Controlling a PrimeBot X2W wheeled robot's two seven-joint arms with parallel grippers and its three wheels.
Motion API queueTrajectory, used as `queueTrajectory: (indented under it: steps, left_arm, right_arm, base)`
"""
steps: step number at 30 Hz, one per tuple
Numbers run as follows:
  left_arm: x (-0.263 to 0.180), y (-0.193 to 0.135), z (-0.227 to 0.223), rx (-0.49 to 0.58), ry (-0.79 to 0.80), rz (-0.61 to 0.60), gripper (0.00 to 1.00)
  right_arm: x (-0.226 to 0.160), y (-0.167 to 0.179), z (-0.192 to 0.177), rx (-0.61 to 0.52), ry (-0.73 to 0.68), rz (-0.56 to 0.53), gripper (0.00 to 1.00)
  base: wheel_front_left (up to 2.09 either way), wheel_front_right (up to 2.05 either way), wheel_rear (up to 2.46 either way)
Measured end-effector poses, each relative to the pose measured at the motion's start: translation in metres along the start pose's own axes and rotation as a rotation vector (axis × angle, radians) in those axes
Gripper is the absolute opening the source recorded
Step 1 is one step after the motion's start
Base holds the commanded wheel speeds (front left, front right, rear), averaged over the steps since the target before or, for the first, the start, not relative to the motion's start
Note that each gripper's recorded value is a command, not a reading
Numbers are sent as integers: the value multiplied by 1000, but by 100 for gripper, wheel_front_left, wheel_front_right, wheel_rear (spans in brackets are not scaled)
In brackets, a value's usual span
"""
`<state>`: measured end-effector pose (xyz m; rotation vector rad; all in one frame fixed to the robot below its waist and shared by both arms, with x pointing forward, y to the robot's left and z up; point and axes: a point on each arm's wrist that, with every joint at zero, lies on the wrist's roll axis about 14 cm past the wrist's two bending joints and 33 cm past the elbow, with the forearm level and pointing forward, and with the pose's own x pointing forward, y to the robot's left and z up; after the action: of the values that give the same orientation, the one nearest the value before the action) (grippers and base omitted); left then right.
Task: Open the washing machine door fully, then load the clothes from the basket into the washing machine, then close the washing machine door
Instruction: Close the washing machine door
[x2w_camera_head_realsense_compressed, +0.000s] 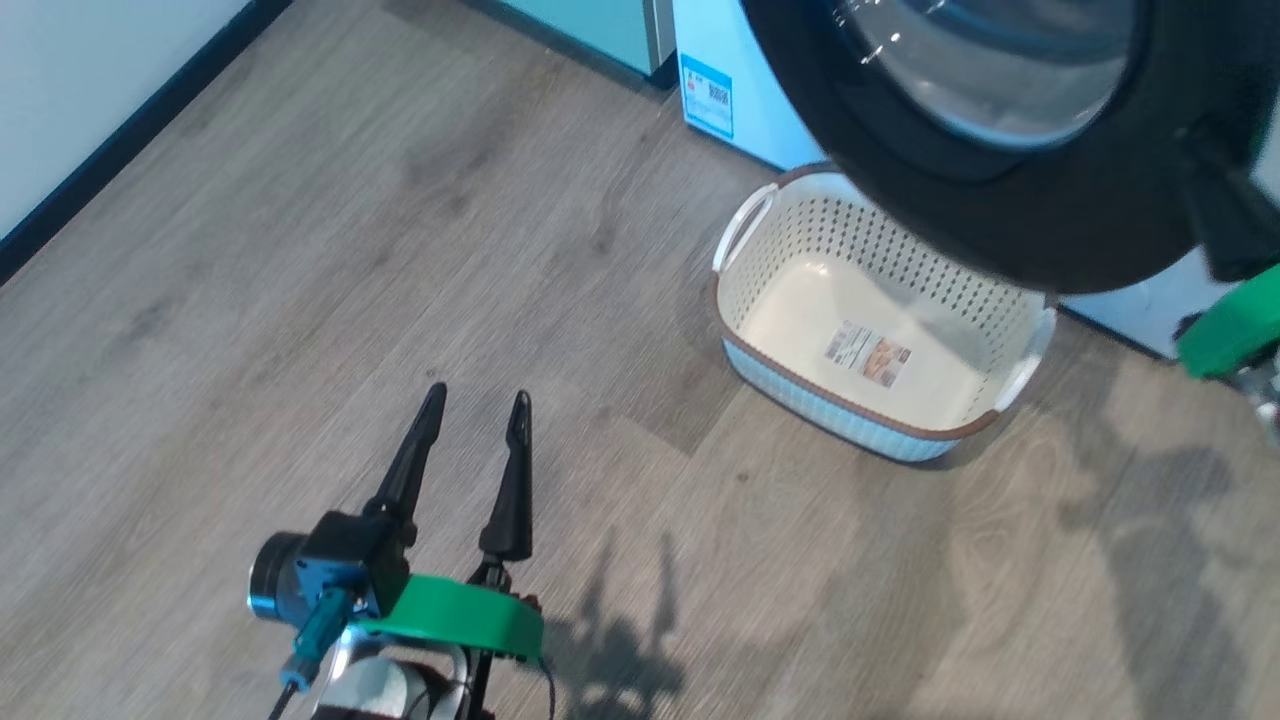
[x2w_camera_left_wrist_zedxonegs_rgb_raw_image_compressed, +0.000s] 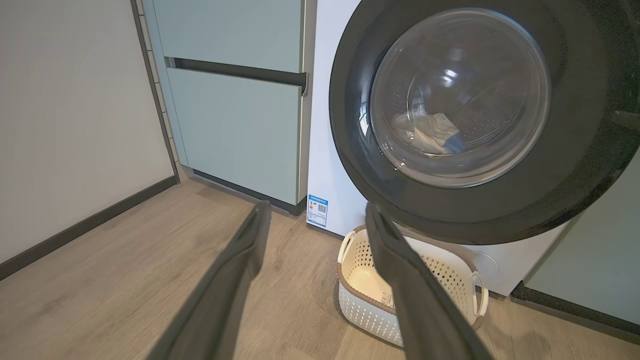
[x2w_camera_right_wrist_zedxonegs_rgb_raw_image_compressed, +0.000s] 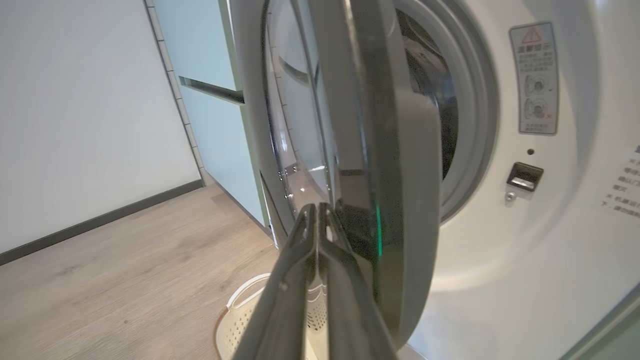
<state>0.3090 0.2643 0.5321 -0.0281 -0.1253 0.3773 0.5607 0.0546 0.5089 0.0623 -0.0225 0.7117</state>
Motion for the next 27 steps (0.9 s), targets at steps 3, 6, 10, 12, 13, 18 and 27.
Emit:
queueTrajectory:
  steps: [3,6,10,12,13,18,27]
  left_arm:
    - [8,-3,0,9,-3,-5,100]
    - [13,-3,-1,13,2,-1,100]
    - [20,-4,-7,15,18,3,100]
    - [23,-7,-9,8,24,-2,100]
    - [24,-7,-10,9,28,5,100]
    - [24,-3,-18,7,56,36,100]
    - [28,-4,-22,9,70,46,100]
  right_arm:
    - [10,-19,-4,-10,5,-25,0]
    - [19,-33,-5,-25,3,-42,0]
    - [35,-54,-5,-40,-3,-69,0]
    - [43,-62,-4,-48,-9,-77,0]
    - [47,-66,-3,-52,-12,-81,0]
    - [65,-78,-4,-54,-20,-95,0]
    - [77,-109,-9,-30,-4,-168,0]
  base:
    - [0,0,0]
    - [0,0,0]
    - [0,0,0]
    - [0,0,0]
    - [0,0,0]
    - [0,0,0]
    - [0,0,0]
